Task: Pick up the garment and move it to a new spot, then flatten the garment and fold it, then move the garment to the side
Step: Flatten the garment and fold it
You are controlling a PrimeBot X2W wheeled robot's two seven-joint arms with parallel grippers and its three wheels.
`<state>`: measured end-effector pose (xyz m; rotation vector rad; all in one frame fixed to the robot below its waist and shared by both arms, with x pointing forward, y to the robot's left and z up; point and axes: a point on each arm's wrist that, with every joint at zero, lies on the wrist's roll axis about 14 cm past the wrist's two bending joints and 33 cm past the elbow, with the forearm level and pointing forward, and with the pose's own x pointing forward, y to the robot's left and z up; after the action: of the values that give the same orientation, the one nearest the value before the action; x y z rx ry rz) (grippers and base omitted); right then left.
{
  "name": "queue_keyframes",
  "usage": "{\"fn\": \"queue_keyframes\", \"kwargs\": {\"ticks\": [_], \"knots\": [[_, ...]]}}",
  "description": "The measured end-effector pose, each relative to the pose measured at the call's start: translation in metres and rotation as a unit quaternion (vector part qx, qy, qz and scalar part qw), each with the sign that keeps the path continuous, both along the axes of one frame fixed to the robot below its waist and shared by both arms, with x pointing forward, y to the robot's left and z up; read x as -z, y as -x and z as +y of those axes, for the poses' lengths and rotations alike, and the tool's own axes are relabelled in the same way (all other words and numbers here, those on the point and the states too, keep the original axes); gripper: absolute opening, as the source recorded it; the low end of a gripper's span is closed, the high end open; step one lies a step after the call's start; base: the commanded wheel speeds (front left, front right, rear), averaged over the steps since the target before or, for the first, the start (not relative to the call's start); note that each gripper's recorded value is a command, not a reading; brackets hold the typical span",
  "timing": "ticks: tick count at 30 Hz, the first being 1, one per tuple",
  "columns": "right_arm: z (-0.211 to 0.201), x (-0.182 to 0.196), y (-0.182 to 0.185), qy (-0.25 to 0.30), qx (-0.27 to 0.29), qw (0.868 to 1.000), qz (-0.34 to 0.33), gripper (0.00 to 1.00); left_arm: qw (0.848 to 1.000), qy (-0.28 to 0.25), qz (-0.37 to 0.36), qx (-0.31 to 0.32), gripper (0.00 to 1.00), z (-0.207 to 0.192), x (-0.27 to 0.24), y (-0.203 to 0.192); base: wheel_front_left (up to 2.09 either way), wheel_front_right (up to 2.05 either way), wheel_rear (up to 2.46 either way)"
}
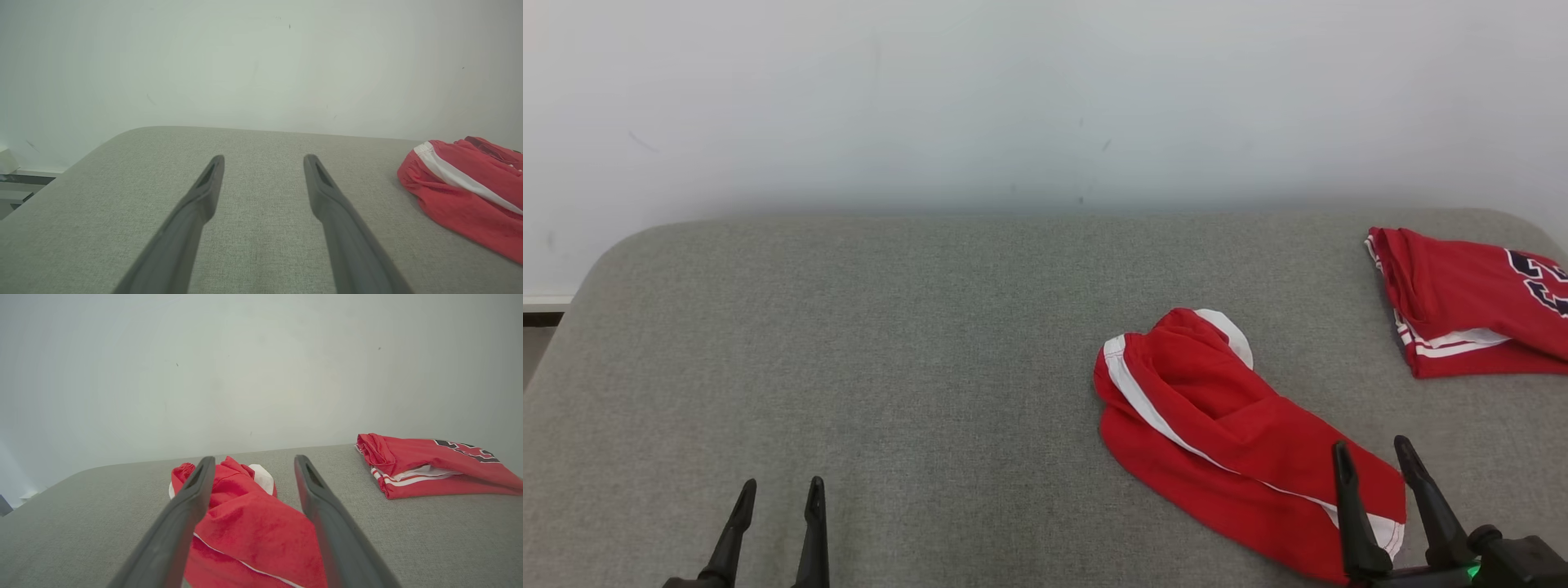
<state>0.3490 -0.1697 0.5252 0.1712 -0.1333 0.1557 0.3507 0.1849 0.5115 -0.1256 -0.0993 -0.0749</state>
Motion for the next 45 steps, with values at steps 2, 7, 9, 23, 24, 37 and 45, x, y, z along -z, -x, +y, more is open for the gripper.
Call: {"fn": "queue_keyframes", "kwargs": {"ticks": [2,7,9,23,24,37,45], "knots": [[0.002,0.002,0.000,-0.001,-0.002,1.000,0.003,1.00,1.000,-0.001,0.002,0.000,1.00,0.001,0.001,-0.001,0.00,0.00,0.00],[0.001,0.006,-0.001,-0.001,-0.001,1.000,0.009,1.00,0.998,-0.020,-0.025,0.046,1.00,-0.017,-0.018,-0.022,0.00,0.00,0.00],[-0.001,0.005,-0.004,0.000,0.001,1.000,0.009,1.00,0.996,-0.032,-0.044,0.072,1.00,-0.024,-0.033,-0.038,0.00,0.00,0.00],[-0.032,0.016,-0.009,-0.021,0.065,0.997,0.027,1.00,0.945,-0.102,0.001,0.309,1.00,-0.135,-0.066,-0.129,0.00,0.00,0.00],[-0.035,0.017,-0.008,-0.022,0.069,0.997,0.029,1.00,0.938,-0.117,0.010,0.325,1.00,-0.142,-0.063,-0.132,0.00,0.00,0.00],[-0.070,0.029,-0.002,-0.022,0.134,0.989,0.053,1.00,0.850,-0.198,0.117,0.475,1.00,-0.226,0.004,-0.145,0.00,0.00,0.00],[-0.090,0.036,0.011,-0.018,0.173,0.982,0.069,1.00,0.814,-0.228,0.179,0.503,1.00,-0.240,0.042,-0.148,0.00,0.00,0.00]]}}
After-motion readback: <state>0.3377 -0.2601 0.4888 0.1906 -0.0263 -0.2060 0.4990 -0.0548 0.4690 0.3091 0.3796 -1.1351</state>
